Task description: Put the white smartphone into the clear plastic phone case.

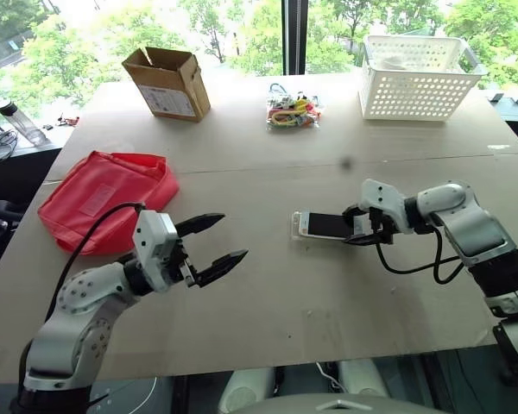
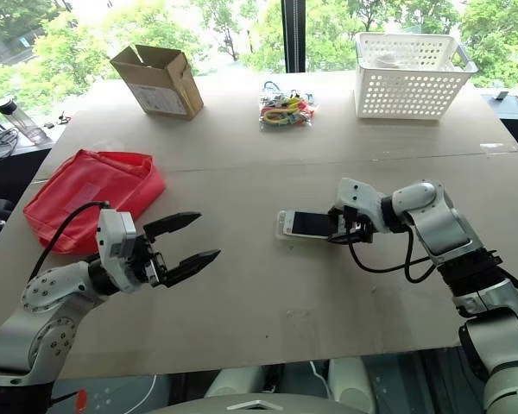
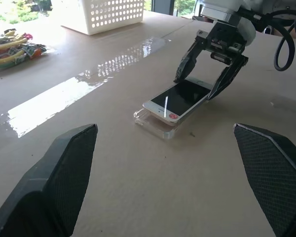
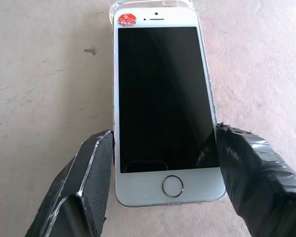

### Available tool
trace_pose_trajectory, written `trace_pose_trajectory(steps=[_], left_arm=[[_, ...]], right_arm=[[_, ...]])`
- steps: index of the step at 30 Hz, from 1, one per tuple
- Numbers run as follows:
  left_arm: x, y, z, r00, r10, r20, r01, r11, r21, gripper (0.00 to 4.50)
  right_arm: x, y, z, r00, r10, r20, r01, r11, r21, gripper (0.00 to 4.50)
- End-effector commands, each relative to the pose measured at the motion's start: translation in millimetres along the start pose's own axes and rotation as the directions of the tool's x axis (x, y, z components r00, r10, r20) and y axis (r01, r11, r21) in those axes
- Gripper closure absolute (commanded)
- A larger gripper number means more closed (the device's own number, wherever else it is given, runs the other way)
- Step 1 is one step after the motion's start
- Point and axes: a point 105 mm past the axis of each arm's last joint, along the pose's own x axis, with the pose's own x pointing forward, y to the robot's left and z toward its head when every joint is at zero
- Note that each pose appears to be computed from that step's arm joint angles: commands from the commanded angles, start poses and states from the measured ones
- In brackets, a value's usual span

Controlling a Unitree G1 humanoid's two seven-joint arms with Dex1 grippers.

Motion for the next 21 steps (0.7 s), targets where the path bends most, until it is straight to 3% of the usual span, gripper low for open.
trace_pose_trajectory(steps=[1,14,15,17,21], left_arm=[[3,-6,13,0.999,-0.023,0.024,0.022,0.999,0.048,0.0],[2,-5,11,1.0,-0.003,0.014,0.002,0.999,0.05,0.0],[1,-5,11,1.0,-0.002,0.014,0.002,0.999,0.05,0.0],[1,-4,11,1.0,-0.002,0.014,0.002,0.999,0.049,0.0],[2,-6,11,1.0,-0.004,0.015,0.003,0.999,0.048,0.0]], right_arm=[[-2,0,13,1.0,-0.001,0.026,0.002,0.999,-0.052,1.84],[2,-3,11,1.0,-0.013,0.012,0.013,0.999,-0.036,1.84],[1,-4,12,1.0,-0.017,0.015,0.017,0.999,-0.037,0.83],[0,-7,13,0.999,-0.038,0.018,0.039,0.998,-0.046,0.03],[-10,-8,22,0.997,-0.057,0.053,0.06,0.997,-0.05,0.03]])
